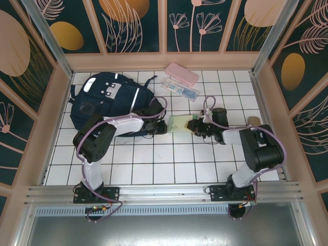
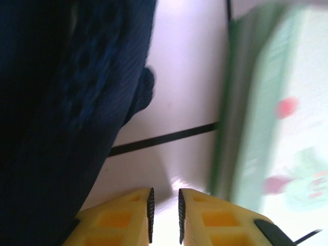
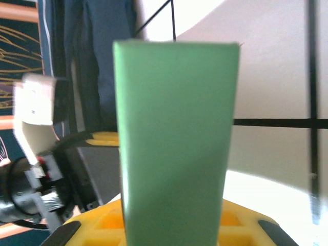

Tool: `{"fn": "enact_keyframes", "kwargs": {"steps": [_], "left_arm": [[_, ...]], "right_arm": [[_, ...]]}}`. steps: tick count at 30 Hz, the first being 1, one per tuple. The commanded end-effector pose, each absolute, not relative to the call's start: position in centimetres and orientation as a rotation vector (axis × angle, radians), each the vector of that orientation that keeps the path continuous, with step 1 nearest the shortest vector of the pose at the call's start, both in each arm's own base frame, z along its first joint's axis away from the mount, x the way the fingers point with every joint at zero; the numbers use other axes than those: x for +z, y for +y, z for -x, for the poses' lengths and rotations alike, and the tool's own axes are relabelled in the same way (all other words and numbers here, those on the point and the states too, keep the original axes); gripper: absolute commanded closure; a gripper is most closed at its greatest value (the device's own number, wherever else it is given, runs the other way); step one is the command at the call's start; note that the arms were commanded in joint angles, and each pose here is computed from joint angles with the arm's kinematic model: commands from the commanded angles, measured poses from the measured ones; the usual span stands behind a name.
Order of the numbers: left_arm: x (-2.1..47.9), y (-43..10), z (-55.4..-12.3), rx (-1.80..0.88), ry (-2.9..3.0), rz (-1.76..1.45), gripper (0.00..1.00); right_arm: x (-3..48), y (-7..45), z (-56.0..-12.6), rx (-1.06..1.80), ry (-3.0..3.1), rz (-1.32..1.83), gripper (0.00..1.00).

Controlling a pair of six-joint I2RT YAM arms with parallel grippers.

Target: Pack books, pencil case, and school supplies into a backpack

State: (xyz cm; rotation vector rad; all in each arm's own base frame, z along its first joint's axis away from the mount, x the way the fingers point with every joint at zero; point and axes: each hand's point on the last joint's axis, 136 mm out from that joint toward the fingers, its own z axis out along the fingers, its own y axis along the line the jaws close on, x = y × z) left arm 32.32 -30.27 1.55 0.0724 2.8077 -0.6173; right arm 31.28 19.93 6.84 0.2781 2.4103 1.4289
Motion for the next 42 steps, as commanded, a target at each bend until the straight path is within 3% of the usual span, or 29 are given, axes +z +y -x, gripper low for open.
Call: {"fn": "enact_keyframes", "kwargs": {"steps": [1, 7, 13, 21, 28, 42], "left_arm": [[-1.0, -27.8, -31.0, -0.486, 2.9, -0.064, 0.77], [1.1, -28.4, -31.8, -0.525, 2.87, -0.063, 0.76], [9.2, -30.0, -33.9, -0.622, 2.725, -0.098, 0.68], [17.0, -27.4, -36.8, -0.383, 2.57, -0.165, 0.58], [13.7, -20.4, -40.2, 0.049, 2.61, -0.117, 0.57], [6.5, -17.7, -41.3, 0.397, 2.686, -0.205, 0.45]], "right_arm": [[10.2, 19.3, -31.5, 1.496, 2.289, -0.201, 1.0], [11.6, 18.5, -31.4, 1.445, 2.291, -0.163, 1.0], [12.6, 18.1, -31.3, 1.428, 2.28, -0.165, 1.0], [14.5, 18.2, -31.5, 1.44, 2.243, -0.147, 1.0], [16.2, 18.5, -31.5, 1.453, 2.203, -0.126, 1.0], [16.4, 19.7, -30.8, 1.474, 2.202, -0.105, 1.0]]}}
